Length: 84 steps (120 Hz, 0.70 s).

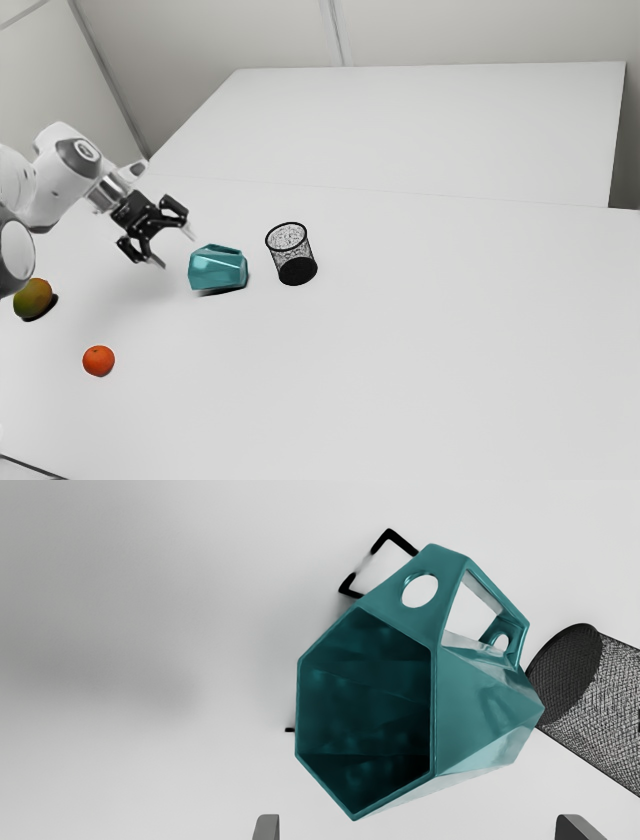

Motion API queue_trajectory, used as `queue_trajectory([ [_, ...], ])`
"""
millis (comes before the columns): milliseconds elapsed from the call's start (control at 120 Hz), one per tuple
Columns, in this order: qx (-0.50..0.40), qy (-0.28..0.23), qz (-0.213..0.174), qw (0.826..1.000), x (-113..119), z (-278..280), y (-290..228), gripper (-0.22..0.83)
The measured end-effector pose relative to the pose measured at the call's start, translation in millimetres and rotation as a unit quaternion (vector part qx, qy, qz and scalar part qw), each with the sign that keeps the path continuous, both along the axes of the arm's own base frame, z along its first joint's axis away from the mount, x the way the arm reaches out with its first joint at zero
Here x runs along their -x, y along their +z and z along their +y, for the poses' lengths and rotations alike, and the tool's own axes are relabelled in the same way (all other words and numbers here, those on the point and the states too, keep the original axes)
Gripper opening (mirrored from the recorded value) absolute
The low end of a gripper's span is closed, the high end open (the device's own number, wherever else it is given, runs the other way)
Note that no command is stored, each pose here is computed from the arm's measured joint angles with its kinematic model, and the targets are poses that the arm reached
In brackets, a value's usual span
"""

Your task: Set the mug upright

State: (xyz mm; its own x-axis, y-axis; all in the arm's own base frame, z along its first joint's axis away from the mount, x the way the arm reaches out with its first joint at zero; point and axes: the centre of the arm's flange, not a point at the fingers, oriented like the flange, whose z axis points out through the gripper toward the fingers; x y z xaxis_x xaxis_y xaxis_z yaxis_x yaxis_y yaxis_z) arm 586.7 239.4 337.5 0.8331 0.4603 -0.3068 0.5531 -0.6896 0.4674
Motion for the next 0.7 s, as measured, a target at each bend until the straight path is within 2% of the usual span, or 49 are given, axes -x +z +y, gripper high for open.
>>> queue_trajectory([
  [383, 0.067, 0.044, -0.014, 0.997, -13, -14, -37, 0.62],
  [617, 0.083, 0.045, -0.02, 0.995, -23, -32, -49, 0.62],
  [642, 0.083, 0.045, -0.02, 0.995, -24, -33, -49, 0.59],
  [700, 0.082, 0.043, -0.021, 0.995, -25, -35, -50, 0.44],
])
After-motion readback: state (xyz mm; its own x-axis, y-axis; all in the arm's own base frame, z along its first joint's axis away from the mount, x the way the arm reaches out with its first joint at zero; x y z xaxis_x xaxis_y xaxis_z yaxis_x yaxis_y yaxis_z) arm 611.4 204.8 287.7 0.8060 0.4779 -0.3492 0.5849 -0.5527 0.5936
